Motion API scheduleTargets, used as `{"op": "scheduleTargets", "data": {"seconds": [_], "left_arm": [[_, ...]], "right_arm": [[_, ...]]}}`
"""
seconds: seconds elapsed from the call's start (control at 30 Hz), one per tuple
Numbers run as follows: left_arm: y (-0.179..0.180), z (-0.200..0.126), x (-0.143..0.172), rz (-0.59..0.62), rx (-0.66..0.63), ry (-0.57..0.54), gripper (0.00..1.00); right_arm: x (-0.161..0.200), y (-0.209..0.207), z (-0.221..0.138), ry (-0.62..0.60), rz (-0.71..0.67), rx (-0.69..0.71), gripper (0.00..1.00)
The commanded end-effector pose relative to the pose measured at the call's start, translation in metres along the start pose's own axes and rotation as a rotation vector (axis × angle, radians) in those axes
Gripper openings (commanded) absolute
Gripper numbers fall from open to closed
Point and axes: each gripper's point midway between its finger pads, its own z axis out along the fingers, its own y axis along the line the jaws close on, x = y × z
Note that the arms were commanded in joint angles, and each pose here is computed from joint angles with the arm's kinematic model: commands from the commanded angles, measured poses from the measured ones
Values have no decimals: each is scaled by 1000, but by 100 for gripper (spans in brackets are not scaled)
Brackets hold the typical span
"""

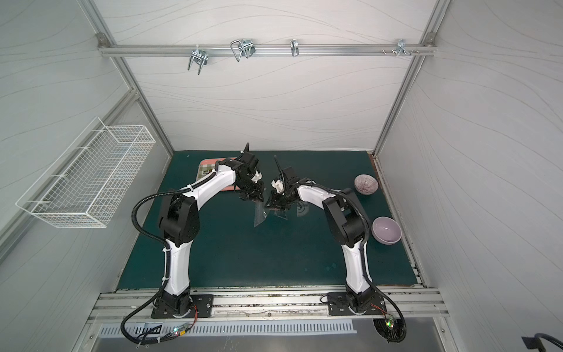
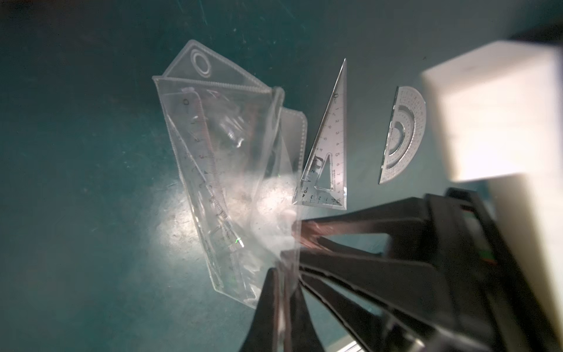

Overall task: Open the ruler set and take out the ruler
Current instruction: Take out the ruler from the ruler set bag.

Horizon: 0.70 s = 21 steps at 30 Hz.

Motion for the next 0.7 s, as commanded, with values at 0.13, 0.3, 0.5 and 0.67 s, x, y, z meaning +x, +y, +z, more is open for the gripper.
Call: {"op": "scheduleTargets", "data": {"seconds": [0.13, 0.3, 0.5, 0.67], "left_arm": [[-2, 5, -5, -9, 14, -10, 0], [-3, 5, -4, -8, 19, -8, 0], [-6, 5, -4, -2, 25, -8, 0], [-7, 6, -3, -1, 27, -5, 0]], "right_arm": [[-7, 11, 20, 7, 2, -53, 25], [-8, 11, 27, 13, 6, -58, 23], [-11, 9, 33, 16, 14, -67, 20], [-11, 9, 38, 21, 16, -71, 18]]}}
